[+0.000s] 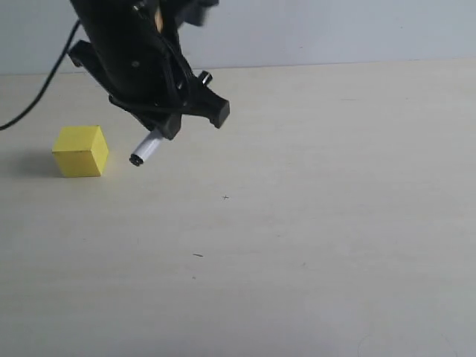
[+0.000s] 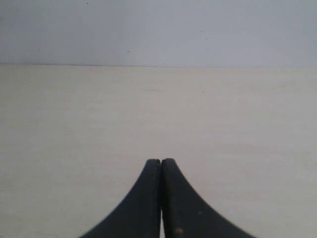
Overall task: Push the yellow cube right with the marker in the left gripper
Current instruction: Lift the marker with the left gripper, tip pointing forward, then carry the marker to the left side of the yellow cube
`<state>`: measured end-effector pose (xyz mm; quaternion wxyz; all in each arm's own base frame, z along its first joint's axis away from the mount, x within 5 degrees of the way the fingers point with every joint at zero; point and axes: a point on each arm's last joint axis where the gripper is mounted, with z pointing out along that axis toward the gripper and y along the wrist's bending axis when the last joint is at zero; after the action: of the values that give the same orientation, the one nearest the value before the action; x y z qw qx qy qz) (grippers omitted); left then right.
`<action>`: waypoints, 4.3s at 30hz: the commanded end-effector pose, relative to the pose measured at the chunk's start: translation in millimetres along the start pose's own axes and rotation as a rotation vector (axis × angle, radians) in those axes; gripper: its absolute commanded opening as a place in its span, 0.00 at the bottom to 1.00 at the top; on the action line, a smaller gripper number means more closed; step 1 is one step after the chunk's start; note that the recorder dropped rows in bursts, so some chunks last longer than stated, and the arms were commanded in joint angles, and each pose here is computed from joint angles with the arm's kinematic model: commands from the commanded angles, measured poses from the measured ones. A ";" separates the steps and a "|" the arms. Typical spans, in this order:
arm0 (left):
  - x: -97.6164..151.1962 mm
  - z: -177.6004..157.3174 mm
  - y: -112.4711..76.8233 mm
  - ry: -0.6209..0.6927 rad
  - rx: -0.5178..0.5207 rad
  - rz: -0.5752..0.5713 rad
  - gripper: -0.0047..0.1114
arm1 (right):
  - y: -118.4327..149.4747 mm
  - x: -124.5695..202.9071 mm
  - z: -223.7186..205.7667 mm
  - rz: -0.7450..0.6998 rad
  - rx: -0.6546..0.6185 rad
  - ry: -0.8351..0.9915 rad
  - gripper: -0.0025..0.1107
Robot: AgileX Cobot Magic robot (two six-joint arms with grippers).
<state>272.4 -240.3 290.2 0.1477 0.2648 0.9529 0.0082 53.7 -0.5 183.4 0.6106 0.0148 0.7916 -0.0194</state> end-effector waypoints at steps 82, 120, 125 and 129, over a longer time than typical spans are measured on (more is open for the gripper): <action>105.2 172.6 319.6 0.136 -0.116 0.988 0.04 | -0.5 0.5 0.2 0.000 0.009 -0.007 0.02; 74.0 152.6 289.5 0.026 -0.139 0.952 0.04 | -0.5 0.5 0.2 0.000 0.009 -0.007 0.02; 74.5 152.9 288.7 0.030 -0.131 0.954 0.04 | -0.5 0.5 0.2 0.000 0.009 -0.007 0.02; 62.8 155.0 273.5 0.008 -0.132 0.994 0.04 | -0.5 0.5 0.2 0.000 0.009 -0.007 0.02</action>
<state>401.0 30.8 145.7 0.1255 0.6738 0.7150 0.1379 53.7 -0.5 183.4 0.6106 0.0148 0.7916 -0.0194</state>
